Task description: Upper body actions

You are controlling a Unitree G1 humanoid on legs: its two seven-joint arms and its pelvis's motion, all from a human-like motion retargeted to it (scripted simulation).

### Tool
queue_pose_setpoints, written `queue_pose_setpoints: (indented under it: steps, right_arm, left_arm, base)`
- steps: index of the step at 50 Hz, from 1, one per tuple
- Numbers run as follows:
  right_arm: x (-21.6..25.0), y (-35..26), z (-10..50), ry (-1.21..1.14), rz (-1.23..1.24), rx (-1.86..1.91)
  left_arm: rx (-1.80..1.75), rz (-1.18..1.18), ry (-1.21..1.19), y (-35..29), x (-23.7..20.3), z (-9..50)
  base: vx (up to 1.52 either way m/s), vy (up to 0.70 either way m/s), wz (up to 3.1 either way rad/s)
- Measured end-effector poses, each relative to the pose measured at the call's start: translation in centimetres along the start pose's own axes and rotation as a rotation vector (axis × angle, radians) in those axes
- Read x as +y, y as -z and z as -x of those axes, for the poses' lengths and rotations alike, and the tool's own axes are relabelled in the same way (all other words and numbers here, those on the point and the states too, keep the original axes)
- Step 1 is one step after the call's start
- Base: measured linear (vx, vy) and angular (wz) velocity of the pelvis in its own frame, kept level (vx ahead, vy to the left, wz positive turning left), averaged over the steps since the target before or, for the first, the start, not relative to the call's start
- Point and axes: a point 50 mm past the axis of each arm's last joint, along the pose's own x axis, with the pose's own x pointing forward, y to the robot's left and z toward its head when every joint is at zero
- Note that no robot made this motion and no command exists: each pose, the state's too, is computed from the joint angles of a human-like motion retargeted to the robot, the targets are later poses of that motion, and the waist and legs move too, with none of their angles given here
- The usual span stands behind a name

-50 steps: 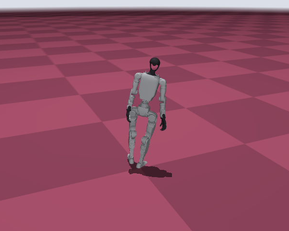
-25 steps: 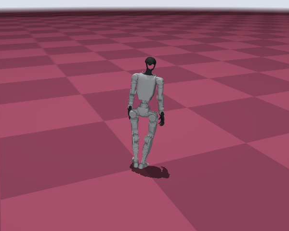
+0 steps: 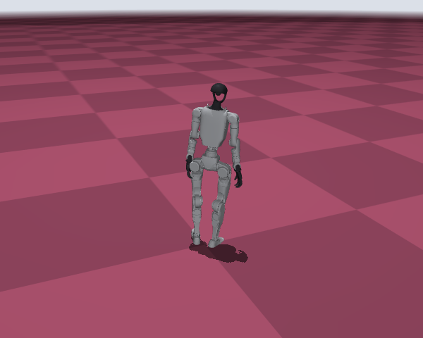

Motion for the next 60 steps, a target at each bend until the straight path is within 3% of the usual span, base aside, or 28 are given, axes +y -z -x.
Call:
queue_pose_setpoints:
  steps: [16, 25, 35, 51, 55, 60]
  right_arm:
    - [2.2, 3.6, 0.6, -0.182, -0.093, 0.164]
    - [2.2, 2.9, 0.5, -0.183, -0.048, 0.139]
    - [0.3, -1.8, -0.1, -0.104, 0.041, -0.036]
    - [0.8, 2.8, 0.4, -0.108, -0.057, 0.176]
    - [0.1, 1.5, 0.3, -0.095, -0.110, 0.173]
    - [-1.8, -5.2, -0.1, -0.112, -0.100, -0.006]
  left_arm:
    - [-0.173, -0.105, 0.029, -4.0, -2.1, 0.4]
    - [-0.130, -0.171, -0.015, -3.4, -2.2, 0.3]
    - [0.016, -0.068, -0.034, -0.5, -0.9, 0.1]
    - [-0.003, -0.065, -0.057, -0.4, -0.5, -0.1]
    - [0.024, -0.085, -0.158, 1.3, 0.3, -0.3]
    - [0.144, 0.020, -0.171, 5.3, 0.5, -0.3]
  base:
    - [0.03, -0.03, -0.05]
    - [-0.02, 0.05, 0.02]
    - [-0.06, 0.00, -0.21]
    - [0.19, -0.13, -0.06]
    - [0.13, -0.08, -0.03]
    - [0.05, -0.14, -0.13]
